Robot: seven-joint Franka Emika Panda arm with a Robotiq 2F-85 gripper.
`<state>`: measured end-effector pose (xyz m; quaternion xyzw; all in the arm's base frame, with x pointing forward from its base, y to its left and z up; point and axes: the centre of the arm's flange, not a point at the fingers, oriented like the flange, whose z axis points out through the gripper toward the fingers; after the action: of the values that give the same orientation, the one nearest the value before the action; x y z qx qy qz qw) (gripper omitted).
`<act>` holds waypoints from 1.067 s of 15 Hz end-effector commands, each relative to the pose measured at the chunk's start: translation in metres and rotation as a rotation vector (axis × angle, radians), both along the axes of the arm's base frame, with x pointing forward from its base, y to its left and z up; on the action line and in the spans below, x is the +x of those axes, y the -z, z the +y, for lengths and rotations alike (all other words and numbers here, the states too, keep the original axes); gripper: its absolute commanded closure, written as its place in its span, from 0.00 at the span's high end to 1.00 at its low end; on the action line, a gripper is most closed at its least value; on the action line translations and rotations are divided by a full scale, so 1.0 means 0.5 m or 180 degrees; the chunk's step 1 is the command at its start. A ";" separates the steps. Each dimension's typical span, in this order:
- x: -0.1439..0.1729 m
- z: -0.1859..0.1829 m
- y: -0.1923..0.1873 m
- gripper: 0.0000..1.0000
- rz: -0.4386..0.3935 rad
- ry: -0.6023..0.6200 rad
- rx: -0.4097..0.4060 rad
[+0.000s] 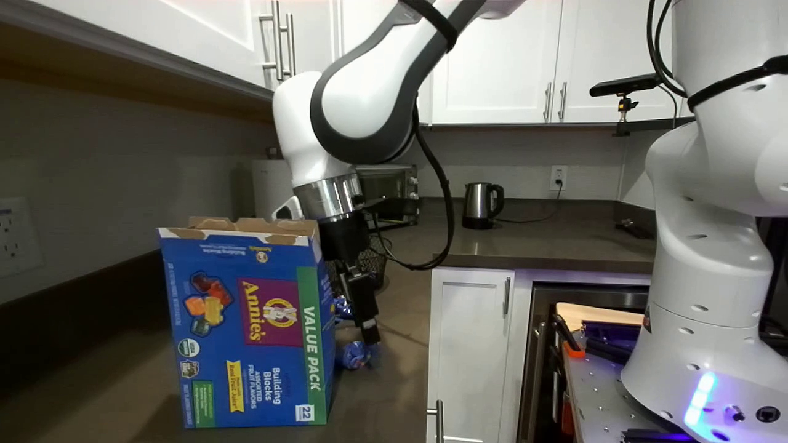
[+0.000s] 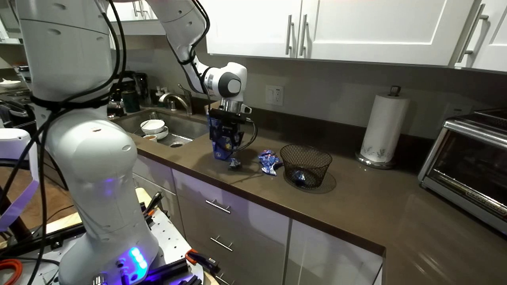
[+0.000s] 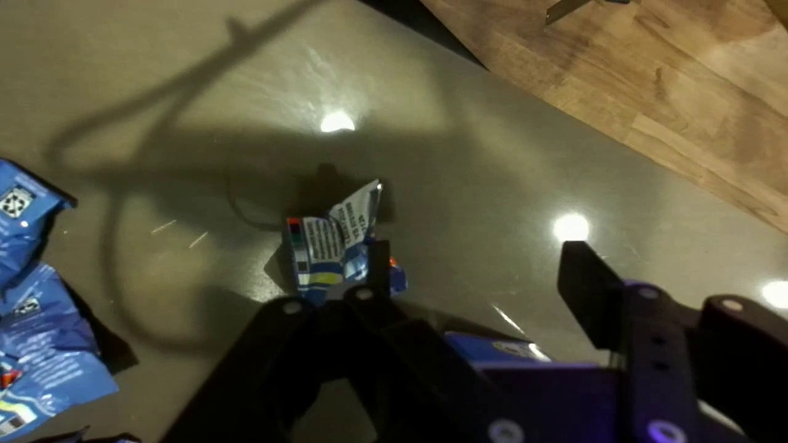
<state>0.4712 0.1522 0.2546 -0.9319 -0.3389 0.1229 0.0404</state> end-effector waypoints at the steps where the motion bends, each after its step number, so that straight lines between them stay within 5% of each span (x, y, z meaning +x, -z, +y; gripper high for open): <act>1: 0.000 0.000 0.052 0.99 0.0019 -0.0024 -0.0022; 8: 0.001 0.006 0.131 1.00 -0.0063 -0.0122 -0.0121; 9: 0.000 0.007 0.141 0.78 -0.0066 -0.0142 -0.0140; 16: 0.000 0.005 0.148 0.34 -0.0109 -0.0134 -0.0184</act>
<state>0.4729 0.1533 0.1881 -0.9253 -0.3586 0.1221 0.0156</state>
